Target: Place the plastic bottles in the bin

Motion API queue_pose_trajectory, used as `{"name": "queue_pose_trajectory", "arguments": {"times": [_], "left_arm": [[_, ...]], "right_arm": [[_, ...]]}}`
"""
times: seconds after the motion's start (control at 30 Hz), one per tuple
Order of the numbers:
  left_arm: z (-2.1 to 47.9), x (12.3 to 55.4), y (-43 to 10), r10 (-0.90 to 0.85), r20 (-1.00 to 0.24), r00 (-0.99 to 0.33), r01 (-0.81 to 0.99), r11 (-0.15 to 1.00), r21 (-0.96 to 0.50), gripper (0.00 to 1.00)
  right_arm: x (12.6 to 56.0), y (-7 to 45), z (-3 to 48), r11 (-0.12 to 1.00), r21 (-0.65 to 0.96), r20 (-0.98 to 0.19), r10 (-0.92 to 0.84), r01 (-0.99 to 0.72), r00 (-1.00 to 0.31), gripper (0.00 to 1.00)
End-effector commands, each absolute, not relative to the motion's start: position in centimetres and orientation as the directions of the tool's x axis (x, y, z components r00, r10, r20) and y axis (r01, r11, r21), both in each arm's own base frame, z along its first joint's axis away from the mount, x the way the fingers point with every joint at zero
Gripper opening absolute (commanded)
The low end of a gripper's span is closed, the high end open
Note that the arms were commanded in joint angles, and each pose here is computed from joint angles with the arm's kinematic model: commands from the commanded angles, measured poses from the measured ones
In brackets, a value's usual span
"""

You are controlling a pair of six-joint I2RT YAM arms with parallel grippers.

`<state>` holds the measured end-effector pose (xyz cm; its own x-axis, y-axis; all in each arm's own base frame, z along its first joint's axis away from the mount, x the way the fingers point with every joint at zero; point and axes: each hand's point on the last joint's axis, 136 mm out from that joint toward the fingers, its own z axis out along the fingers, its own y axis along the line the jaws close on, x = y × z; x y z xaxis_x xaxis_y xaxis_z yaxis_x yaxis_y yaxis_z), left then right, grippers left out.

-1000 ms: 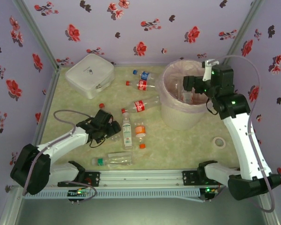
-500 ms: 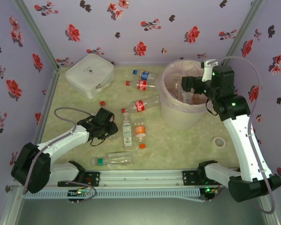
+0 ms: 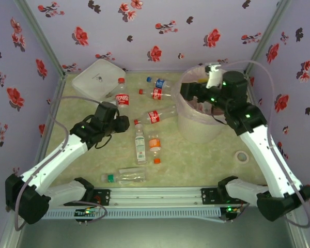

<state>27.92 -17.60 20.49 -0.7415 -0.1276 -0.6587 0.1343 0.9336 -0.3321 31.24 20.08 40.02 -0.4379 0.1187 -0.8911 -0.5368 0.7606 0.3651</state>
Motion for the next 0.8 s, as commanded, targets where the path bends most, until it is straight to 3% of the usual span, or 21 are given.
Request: {"name": "queue_pose_trajectory", "arguments": {"times": [0.0,0.17,0.27,0.33,0.77], "left_arm": [[23.7,27.7,-20.2,-0.037,-0.773,-0.633,0.366,0.866,-0.341,0.26],[25.7,27.2,-21.9,-0.028,-0.830,-0.558,0.486,0.799,-0.354,0.25],[25.7,26.9,-23.5,-0.025,-0.839,-0.544,0.537,0.758,-0.371,0.24],[25.6,26.9,-23.8,-0.029,-0.834,-0.551,0.534,0.756,-0.379,0.24],[24.4,26.7,-24.5,-0.021,-0.819,-0.574,0.530,0.753,-0.391,0.23]], "right_arm": [[31.6,24.2,41.9,0.651,0.459,-0.867,0.179,-0.605,-0.465,0.86],[32.9,28.5,39.7,0.669,0.432,-0.846,0.069,-0.605,-0.529,0.89],[34.2,30.2,39.6,0.641,0.476,-0.833,0.110,-0.603,-0.542,0.96],[35.8,30.3,38.5,0.685,0.485,-0.809,0.116,-0.543,-0.576,0.98],[38.1,35.0,34.4,0.608,0.593,-0.711,0.088,-0.528,-0.698,0.75]]}}
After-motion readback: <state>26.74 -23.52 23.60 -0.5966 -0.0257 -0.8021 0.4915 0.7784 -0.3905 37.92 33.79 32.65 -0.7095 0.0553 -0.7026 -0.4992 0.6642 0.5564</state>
